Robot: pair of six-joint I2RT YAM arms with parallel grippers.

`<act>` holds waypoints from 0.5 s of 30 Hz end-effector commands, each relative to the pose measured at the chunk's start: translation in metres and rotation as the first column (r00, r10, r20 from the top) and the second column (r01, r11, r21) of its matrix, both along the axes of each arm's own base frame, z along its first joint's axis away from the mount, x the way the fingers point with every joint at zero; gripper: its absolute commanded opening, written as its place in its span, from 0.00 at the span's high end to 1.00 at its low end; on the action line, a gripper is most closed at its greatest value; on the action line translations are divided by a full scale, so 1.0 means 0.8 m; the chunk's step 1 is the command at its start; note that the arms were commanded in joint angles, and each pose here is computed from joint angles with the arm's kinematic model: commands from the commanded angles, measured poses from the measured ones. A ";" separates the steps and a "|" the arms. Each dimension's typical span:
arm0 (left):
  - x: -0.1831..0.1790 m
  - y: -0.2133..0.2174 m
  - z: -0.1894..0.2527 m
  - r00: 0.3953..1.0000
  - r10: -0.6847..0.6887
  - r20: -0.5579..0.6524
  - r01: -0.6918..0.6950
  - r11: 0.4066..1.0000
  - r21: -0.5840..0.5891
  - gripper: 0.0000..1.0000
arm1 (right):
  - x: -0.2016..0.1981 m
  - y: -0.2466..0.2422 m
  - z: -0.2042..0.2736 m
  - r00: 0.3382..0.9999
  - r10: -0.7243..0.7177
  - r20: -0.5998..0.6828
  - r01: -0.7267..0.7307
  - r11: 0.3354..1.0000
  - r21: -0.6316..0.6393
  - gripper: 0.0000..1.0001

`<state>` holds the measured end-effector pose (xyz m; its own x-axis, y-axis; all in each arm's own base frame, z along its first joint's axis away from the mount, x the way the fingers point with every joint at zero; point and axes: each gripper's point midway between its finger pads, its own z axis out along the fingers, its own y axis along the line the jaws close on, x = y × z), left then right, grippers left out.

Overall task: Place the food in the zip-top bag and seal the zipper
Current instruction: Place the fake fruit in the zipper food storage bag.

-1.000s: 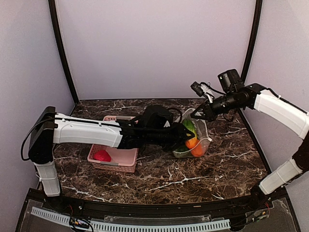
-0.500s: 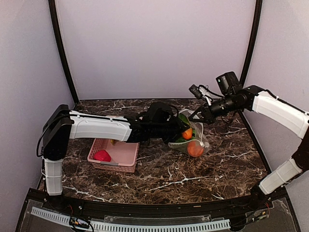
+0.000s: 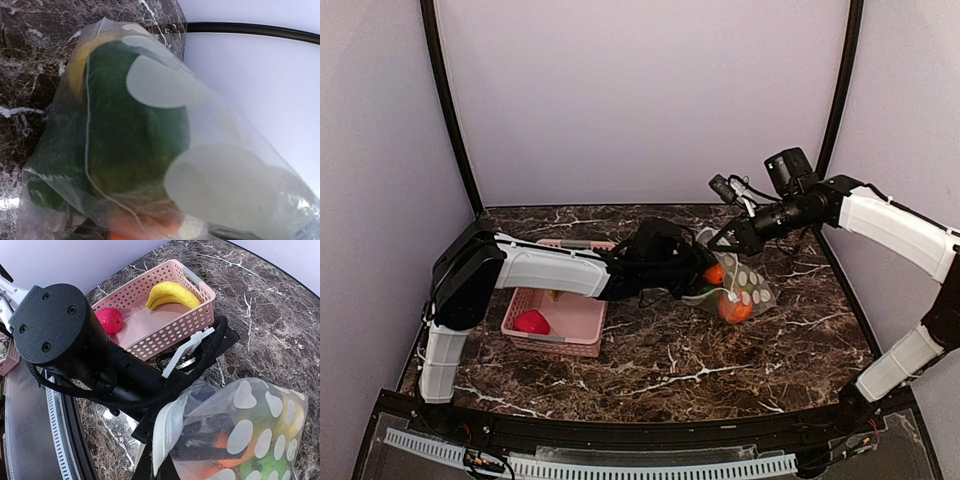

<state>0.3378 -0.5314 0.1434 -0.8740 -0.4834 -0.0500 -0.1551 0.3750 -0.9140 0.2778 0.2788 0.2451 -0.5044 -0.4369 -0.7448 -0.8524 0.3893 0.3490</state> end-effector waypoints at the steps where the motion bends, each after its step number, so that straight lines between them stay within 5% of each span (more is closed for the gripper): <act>1: 0.003 -0.009 0.039 0.998 -0.035 0.043 0.037 0.998 -0.041 0.31 | -0.001 0.014 0.023 0.999 0.036 0.021 -0.037 0.998 0.048 1.00; 15: -0.081 0.014 0.092 0.986 -0.092 0.140 0.101 0.993 -0.058 0.33 | 0.041 -0.006 -0.002 0.996 -0.063 0.059 0.066 0.997 -0.039 1.00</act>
<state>0.2975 -0.5209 0.1579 -0.9047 -0.4189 -0.0782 -0.1021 0.3912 -0.9146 0.2904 0.2771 0.2399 -0.5094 -0.4443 -0.7370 -0.8445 0.4225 0.3291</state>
